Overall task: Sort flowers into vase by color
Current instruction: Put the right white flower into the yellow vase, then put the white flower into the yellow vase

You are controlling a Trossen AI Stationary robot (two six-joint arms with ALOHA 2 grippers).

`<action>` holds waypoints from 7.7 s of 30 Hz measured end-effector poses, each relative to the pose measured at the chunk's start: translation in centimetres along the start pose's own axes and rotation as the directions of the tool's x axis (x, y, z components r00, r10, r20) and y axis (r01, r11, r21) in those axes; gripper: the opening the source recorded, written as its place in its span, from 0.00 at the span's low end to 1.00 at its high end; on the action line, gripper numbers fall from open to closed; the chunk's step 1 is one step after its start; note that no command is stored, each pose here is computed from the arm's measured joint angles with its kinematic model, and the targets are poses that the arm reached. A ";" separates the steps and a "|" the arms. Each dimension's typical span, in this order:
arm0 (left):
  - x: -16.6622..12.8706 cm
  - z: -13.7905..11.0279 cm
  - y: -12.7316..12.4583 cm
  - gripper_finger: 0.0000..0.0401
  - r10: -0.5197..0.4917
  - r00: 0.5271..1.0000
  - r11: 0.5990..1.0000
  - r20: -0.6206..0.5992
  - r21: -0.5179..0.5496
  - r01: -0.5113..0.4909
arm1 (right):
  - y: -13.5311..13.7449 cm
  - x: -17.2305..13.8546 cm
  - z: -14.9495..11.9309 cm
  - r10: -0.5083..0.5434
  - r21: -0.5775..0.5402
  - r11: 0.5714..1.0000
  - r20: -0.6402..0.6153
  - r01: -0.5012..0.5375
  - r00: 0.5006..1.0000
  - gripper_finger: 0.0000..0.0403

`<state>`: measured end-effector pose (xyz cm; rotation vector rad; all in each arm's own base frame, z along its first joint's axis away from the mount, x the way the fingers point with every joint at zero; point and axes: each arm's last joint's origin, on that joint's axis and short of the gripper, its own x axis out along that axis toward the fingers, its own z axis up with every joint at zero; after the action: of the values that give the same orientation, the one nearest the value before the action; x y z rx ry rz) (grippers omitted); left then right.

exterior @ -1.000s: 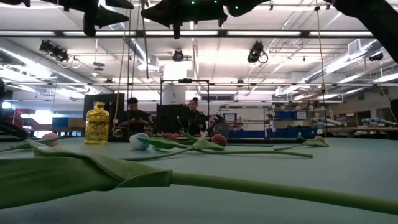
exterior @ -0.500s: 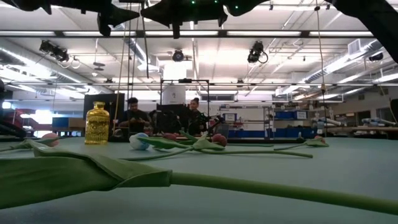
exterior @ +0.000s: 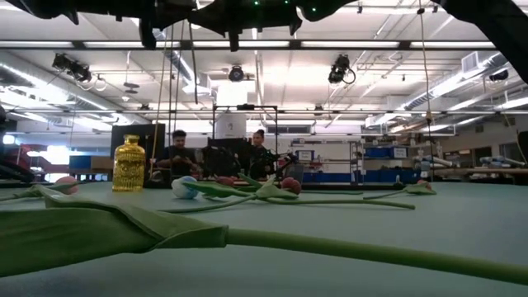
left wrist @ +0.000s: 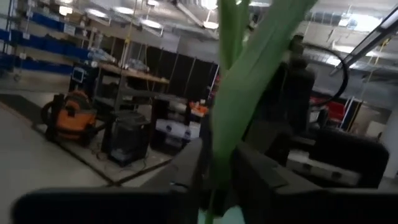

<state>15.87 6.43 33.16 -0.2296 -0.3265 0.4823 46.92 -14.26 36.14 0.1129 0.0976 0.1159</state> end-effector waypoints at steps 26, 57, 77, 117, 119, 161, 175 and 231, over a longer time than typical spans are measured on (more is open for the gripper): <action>-1.2 7.7 -1.7 0.03 0.084 0.984 0.959 -0.158 0.281 -0.037 | 1.4 -11.7 7.0 -0.186 -0.103 0.977 0.028 0.188 0.982 0.29; 0.2 9.0 1.1 0.03 0.336 0.932 0.908 -0.132 0.309 -0.284 | 8.1 -23.7 6.3 -0.338 0.003 0.940 0.124 0.340 0.933 0.37; -6.0 3.1 5.3 0.03 0.399 0.914 0.872 -0.073 0.337 -0.354 | 8.1 -23.8 6.4 -0.337 0.003 0.941 0.127 0.339 0.933 0.37; -5.5 1.7 9.1 0.03 0.649 0.758 0.700 0.066 0.338 -0.629 | 8.1 -23.8 6.4 -0.337 0.003 0.941 0.127 0.339 0.933 0.37; -5.6 1.1 9.3 0.03 0.645 0.760 0.701 0.078 0.335 -0.629 | 8.1 -23.8 6.4 -0.337 0.003 0.941 0.127 0.339 0.933 0.37; -8.9 2.6 6.2 0.53 0.534 0.467 0.747 -0.705 0.135 -0.650 | 8.1 -23.7 6.4 -0.337 0.003 0.941 0.127 0.339 0.933 0.37; -8.5 -1.9 4.8 0.53 0.169 0.443 0.809 -0.881 -0.133 -0.573 | 8.1 -23.7 6.4 -0.337 0.003 0.941 0.127 0.339 0.933 0.37; 5.5 -23.6 -7.6 0.53 0.086 0.343 -0.162 -0.935 -0.353 -0.922 | 8.1 -23.7 6.4 -0.337 0.003 0.941 0.127 0.339 0.933 0.37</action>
<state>32.14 -0.75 14.97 -2.0144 0.3694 1.0884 23.22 -9.79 45.57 0.0826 -0.0111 -0.2353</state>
